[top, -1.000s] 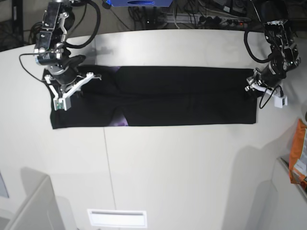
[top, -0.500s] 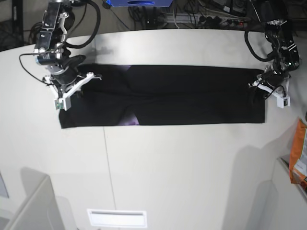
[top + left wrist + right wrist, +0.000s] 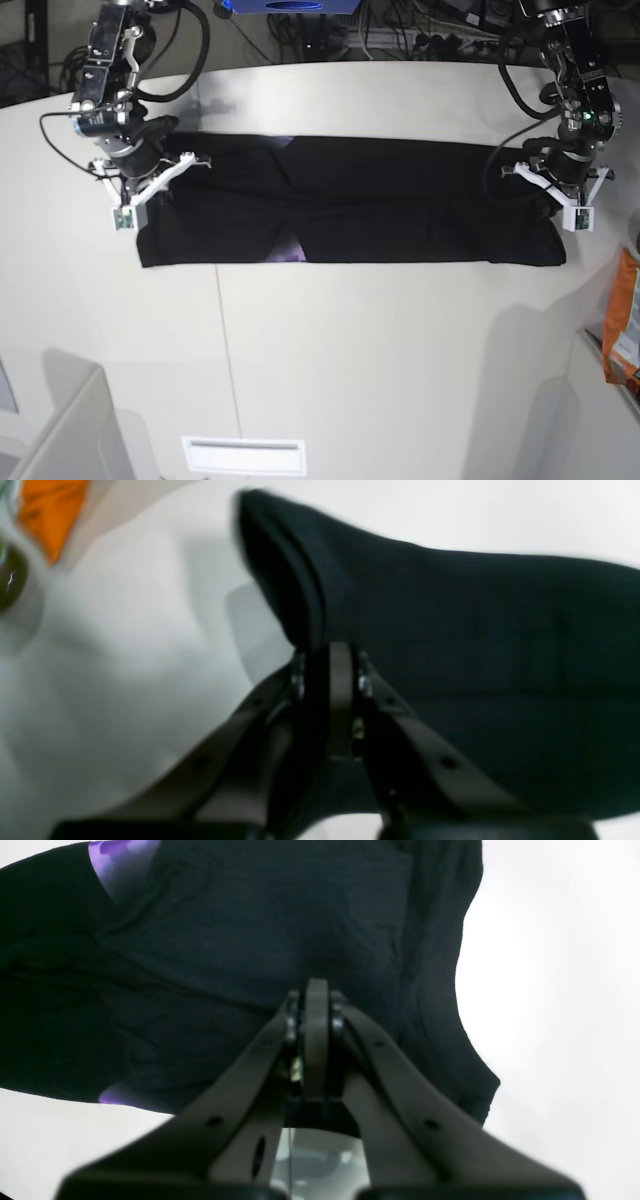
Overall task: Fold the T-shirt properly
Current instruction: 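Fold the strip end held by the left gripper toward the right gripper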
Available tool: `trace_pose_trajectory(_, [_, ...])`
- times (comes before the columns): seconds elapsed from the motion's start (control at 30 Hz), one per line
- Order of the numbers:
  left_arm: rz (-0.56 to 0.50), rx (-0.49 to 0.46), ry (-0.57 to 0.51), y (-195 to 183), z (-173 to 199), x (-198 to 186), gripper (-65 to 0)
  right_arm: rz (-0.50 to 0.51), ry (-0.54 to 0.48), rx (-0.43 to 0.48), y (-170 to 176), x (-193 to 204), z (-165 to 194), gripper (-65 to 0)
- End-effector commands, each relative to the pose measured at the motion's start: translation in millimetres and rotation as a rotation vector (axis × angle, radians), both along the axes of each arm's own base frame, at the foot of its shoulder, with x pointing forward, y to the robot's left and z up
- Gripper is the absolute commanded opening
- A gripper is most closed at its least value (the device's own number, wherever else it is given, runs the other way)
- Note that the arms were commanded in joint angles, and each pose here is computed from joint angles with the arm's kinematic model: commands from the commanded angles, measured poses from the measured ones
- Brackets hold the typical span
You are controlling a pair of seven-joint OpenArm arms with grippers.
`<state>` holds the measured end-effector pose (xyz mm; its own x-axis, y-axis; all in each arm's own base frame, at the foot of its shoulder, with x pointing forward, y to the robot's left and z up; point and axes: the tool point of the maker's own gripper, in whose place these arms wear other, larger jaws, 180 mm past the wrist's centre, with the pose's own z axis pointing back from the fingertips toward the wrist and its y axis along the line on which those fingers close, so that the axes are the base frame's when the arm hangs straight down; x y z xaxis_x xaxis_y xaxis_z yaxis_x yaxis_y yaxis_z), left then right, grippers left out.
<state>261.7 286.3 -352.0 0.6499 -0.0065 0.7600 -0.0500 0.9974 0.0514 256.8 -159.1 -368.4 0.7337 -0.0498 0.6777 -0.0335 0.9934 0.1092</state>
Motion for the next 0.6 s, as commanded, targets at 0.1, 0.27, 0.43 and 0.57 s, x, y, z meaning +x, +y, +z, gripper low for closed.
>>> trace_pose_trajectory(0.1, [-0.131, 0.013, -0.030, -40.9, 9.0, 7.2, -65.0, -0.006, -0.052, -0.003, -1.9, 8.7, 12.3, -65.0])
trace_pose_trajectory(0.27, [-0.166, -0.048, -0.025, -72.7, 0.8, 6.3, -65.0, -0.006, -0.052, -0.003, -1.9, 8.7, 12.3, -65.0])
trace_pose_trajectory(0.43, [-0.260, -0.093, 0.002, -113.2, -9.7, 3.0, -65.0, -0.006, -0.050, -0.003, -1.9, 8.2, 11.9, -65.0])
trace_pose_trajectory(0.57, [-0.299, -0.140, 0.002, -140.6, -12.5, 3.6, -65.0, -0.006, -0.050, -0.003, -1.9, 8.2, 11.9, -65.0])
